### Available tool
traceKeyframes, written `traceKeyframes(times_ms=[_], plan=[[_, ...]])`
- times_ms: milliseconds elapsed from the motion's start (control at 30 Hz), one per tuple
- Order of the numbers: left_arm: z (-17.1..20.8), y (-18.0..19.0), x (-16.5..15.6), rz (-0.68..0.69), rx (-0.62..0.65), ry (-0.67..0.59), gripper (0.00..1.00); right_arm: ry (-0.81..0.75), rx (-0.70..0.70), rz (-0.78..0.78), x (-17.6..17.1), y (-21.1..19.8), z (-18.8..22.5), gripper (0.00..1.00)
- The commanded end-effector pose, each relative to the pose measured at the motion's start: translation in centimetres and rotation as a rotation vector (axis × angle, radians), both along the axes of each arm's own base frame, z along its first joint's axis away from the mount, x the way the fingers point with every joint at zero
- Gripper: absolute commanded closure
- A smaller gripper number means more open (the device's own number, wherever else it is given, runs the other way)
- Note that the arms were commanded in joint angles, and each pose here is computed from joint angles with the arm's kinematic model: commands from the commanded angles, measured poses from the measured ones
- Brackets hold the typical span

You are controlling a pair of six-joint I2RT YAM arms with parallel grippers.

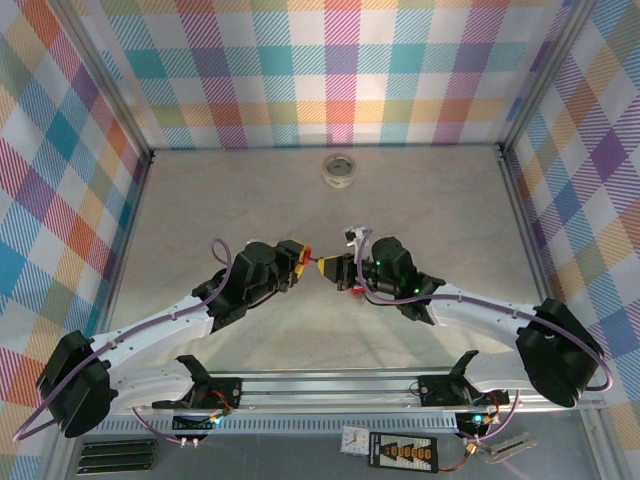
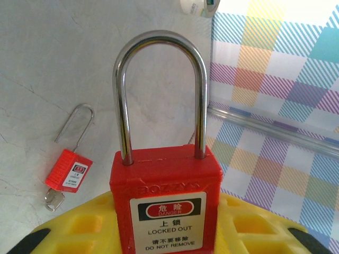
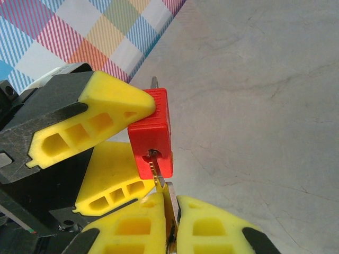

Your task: Unlock with the key

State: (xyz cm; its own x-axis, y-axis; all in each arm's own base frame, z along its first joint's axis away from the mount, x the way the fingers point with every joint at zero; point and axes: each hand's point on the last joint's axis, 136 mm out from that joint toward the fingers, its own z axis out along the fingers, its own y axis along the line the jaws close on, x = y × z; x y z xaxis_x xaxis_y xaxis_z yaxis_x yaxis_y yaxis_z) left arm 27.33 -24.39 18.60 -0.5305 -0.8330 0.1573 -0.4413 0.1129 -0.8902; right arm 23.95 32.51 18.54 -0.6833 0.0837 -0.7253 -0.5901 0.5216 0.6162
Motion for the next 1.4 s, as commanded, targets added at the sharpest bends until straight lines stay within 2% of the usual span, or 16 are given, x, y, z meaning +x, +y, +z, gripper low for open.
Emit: traceKeyframes(times_ms=[0,133,367,500,733,800,900,1067,1367], plan=[[2.0,-2.7,-0.8,-0.080,-0.091,-0.036,0.89,-0.098,0.022,0.050,-0.2,1.6,2.0,1.00],[2.7,-3.7,-0.7,-0.101,-0.129,-0.052,0.93,-0.181,-0.031,0.094,-1.4,2.7,2.1,1.00],[3.7,-4.8,-0.9,-0.140,-0.184,-0.058,0.95,-0.335,-0.144,0.172,-2.8,3.6,2.0,1.00],[4.2,-5.1,-1.0,-0.153,-0.188,-0.074,0.99,-0.344,-0.196,0.151,-2.2,3.4,1.8,1.00],[2.8,-3.5,-1.8,-0.169,-0.024,-0.072,1.00,-0.195,-0.028,0.088,-0.7,0.4,3.7,1.00],[2.3,-2.6,-2.1,-0.174,0.068,-0.081,1.00,-0.132,0.031,0.102,-0.5,-0.4,4.1,1.00],[2.3,-2.0,-2.4,-0.181,0.127,-0.102,1.00,-0.062,0.105,0.159,-0.8,-0.6,4.5,1.00],[2.1,-2.0,-2.9,-0.217,0.250,-0.122,1.00,0.019,0.148,0.217,-1.4,0.3,4.6,1.00],[2.1,-1.4,-2.9,-0.235,0.365,-0.165,1.00,0.126,0.177,0.200,-0.7,0.8,3.8,1.00]])
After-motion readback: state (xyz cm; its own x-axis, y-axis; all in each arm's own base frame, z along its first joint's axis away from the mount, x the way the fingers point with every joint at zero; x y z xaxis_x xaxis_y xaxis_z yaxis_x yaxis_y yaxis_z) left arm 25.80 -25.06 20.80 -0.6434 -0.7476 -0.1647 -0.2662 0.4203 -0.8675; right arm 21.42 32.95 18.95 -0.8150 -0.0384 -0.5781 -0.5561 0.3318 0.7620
